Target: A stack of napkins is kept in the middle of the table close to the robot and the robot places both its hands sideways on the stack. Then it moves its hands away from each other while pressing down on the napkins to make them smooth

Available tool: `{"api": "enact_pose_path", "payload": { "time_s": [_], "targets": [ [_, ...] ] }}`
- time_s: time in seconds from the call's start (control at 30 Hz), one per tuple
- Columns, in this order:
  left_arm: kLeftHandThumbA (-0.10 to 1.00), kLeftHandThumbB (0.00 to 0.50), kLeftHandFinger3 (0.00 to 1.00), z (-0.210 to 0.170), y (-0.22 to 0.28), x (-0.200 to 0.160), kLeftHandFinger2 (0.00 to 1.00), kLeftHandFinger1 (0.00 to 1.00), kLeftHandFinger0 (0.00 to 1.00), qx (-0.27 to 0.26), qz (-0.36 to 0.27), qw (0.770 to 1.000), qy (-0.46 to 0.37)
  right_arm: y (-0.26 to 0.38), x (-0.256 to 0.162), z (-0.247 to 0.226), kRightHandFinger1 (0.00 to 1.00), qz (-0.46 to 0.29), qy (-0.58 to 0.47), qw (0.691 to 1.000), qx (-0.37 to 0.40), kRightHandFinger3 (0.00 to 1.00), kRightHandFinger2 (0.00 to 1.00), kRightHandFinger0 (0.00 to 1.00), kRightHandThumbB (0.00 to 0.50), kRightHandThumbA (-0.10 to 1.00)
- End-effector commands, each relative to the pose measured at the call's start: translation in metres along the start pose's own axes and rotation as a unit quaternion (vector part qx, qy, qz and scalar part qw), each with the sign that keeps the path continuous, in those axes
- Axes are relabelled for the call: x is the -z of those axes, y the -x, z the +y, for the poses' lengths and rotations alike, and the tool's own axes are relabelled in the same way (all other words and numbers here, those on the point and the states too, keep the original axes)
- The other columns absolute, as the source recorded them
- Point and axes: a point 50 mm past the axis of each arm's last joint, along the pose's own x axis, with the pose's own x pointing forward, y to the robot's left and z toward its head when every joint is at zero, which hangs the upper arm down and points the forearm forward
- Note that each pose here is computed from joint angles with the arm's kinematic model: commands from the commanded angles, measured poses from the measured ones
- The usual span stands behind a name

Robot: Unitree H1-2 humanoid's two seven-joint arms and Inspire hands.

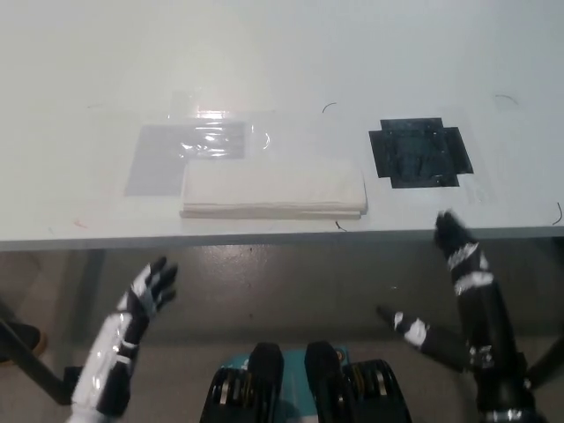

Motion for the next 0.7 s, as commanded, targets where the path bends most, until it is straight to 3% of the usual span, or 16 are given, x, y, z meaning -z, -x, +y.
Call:
{"api": "enact_pose_path", "payload": {
  "time_s": [0.0,0.1,0.23,0.27,0.37,0.5,0.67],
  "targets": [
    [1.00,0.244,1.00,0.007,-0.029,-0.047,1.00,1.00,1.00,0.006,-0.109,0.994,0.027,-0.043,-0.036,0.007,1.00,-0.081,-0.048,0.996,0.001,1.00,1.00,1.00,0.248,1.00],
    [1.00,0.237,1.00,0.012,-0.057,-0.069,1.00,1.00,1.00,0.000,-0.150,0.988,0.045,-0.075,-0.046,0.018,1.00,-0.107,-0.083,0.991,0.006,1.00,1.00,1.00,0.261,1.00],
    [1.00,0.258,1.00,0.016,-0.101,-0.084,1.00,1.00,1.00,-0.009,-0.185,0.982,0.042,-0.114,-0.052,0.029,1.00,-0.114,-0.110,0.987,0.002,1.00,1.00,1.00,0.239,1.00],
    [1.00,0.239,1.00,0.018,-0.112,-0.088,1.00,1.00,1.00,-0.009,-0.189,0.981,0.041,-0.126,-0.054,0.032,1.00,-0.109,-0.120,0.987,-0.002,1.00,1.00,1.00,0.231,1.00],
    [1.00,0.116,1.00,0.021,-0.148,-0.103,1.00,1.00,1.00,-0.015,-0.194,0.980,0.051,-0.161,-0.057,0.046,1.00,-0.102,-0.141,0.985,-0.014,1.00,1.00,1.00,0.204,1.00],
    [1.00,0.142,1.00,0.012,-0.195,-0.096,1.00,1.00,1.00,-0.045,-0.165,0.982,0.079,-0.193,-0.054,0.061,1.00,-0.084,-0.167,0.982,-0.007,1.00,1.00,1.00,0.210,1.00],
    [1.00,0.156,1.00,0.007,-0.247,-0.072,1.00,1.00,1.00,-0.062,-0.133,0.988,0.042,-0.226,-0.034,0.084,1.00,-0.054,-0.176,0.983,0.005,1.00,1.00,1.00,0.234,1.00]
  ]
}}
